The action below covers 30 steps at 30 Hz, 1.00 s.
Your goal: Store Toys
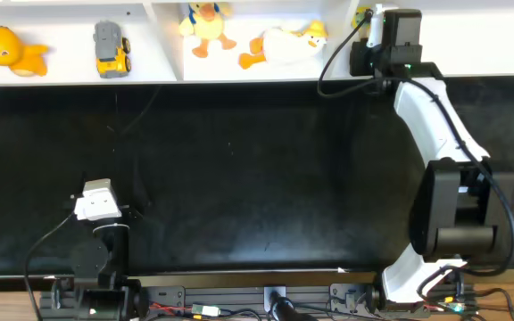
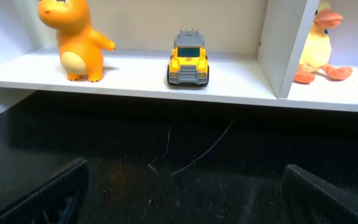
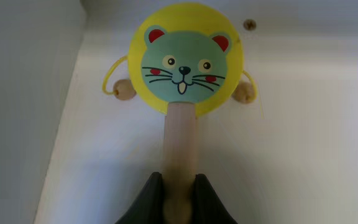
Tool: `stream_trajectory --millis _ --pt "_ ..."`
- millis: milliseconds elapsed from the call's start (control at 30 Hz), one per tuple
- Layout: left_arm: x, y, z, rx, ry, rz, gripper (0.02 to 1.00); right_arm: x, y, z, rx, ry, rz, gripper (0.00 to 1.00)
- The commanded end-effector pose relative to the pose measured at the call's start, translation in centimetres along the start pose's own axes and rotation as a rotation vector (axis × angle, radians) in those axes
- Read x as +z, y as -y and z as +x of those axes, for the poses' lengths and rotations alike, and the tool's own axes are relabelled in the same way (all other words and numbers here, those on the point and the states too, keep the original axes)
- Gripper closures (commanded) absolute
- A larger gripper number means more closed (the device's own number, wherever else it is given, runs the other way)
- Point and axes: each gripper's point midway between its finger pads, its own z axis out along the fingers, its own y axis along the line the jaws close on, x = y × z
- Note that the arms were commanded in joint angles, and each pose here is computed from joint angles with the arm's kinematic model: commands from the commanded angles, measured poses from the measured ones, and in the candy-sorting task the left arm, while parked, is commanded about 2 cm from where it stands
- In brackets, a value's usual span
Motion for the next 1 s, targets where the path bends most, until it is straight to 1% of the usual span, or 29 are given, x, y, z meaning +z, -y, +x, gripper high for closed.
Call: stream_trajectory --millis 33,133,233,367,467,533,667,800,900,1000 --pt "-0.1 -0.3 -0.1 0.02 0.009 -0.016 0.02 0.4 0.4 0.7 0.023 -0.034 0.0 0.888" --pt "-0.1 -0.3 -0.1 0.02 0.009 -0.016 0.02 0.4 0.4 0.7 0.025 -0.034 0.0 0.884" --pt "-0.1 -0.3 -0.1 0.02 0.009 -0.016 0.02 0.4 0.4 0.8 0.046 -0.039 -0.001 0.884" --pt "-0.1 -0.3 -0.1 0.02 0.009 -0.016 0.02 0.4 0.0 1.2 0.048 -0.054 -0.022 0.875" --pt "-0.1 -0.3 -0.1 0.02 0.009 -0.016 0.02 0.4 -0.1 1.4 0.049 -0.061 -0.029 0.842" --pt "-0.1 -0.3 -0.1 0.021 0.009 -0.016 0.02 0.4 -0.1 1.4 0.049 -0.061 -0.029 0.844" --pt "-0.1 -0.3 -0.1 0.02 0.009 -0.016 0.023 0.4 -0.1 1.4 0.049 -0.063 -0.03 0.886" --pt "-0.1 -0.3 -0.1 0.02 0.009 -0.016 0.02 0.3 -0.4 2.0 0.055 -0.085 -0.044 0.882" --pt "-0.1 -0.3 -0.1 0.02 0.009 -0.016 0.02 0.3 -0.4 2.1 0.056 -0.092 -0.043 0.855" --pt "-0.1 -0.3 -0.1 0.02 0.009 -0.016 0.02 0.3 -0.4 2.1 0.056 -0.092 -0.043 0.772"
